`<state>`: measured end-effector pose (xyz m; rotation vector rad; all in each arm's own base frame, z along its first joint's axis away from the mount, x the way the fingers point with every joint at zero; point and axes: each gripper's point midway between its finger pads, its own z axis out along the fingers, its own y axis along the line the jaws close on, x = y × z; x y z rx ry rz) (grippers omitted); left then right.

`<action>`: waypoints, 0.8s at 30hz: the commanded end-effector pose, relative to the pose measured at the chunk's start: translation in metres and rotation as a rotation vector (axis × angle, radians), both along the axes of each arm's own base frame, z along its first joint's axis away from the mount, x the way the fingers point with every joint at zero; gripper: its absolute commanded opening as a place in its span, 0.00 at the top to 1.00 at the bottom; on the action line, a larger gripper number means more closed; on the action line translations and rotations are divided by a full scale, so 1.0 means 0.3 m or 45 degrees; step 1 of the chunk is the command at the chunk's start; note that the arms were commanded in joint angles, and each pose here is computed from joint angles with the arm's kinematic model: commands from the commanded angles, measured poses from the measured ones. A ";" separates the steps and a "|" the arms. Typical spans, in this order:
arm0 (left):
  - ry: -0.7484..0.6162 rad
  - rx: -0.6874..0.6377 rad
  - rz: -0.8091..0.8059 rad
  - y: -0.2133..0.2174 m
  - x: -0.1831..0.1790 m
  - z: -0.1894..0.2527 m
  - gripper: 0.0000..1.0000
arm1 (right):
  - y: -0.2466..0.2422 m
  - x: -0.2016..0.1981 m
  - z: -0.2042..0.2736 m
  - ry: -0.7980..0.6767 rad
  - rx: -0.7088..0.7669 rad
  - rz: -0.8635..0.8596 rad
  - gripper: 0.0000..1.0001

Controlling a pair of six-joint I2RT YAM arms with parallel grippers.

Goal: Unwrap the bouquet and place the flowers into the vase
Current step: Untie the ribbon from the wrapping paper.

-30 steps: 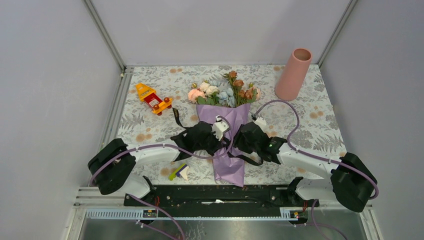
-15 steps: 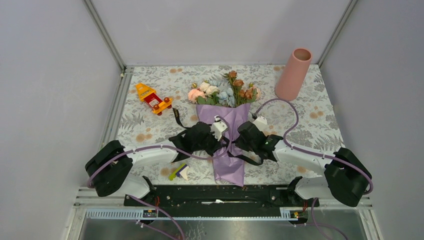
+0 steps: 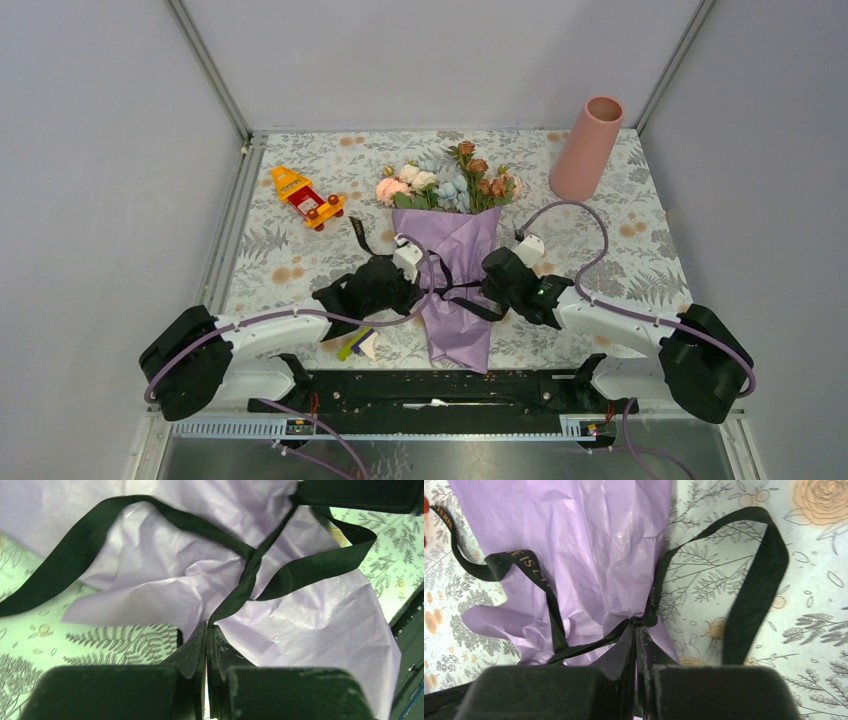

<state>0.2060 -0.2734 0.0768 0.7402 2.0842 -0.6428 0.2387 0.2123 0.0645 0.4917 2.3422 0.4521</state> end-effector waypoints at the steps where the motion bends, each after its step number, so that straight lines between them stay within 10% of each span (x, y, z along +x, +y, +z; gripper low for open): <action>1: 0.010 -0.084 0.203 0.064 0.044 0.021 1.00 | -0.079 0.017 0.002 -0.058 -0.038 -0.111 1.00; 24: 0.346 -0.346 0.797 0.337 0.043 -0.062 1.00 | -0.287 -0.029 -0.069 -0.066 -0.155 -0.274 1.00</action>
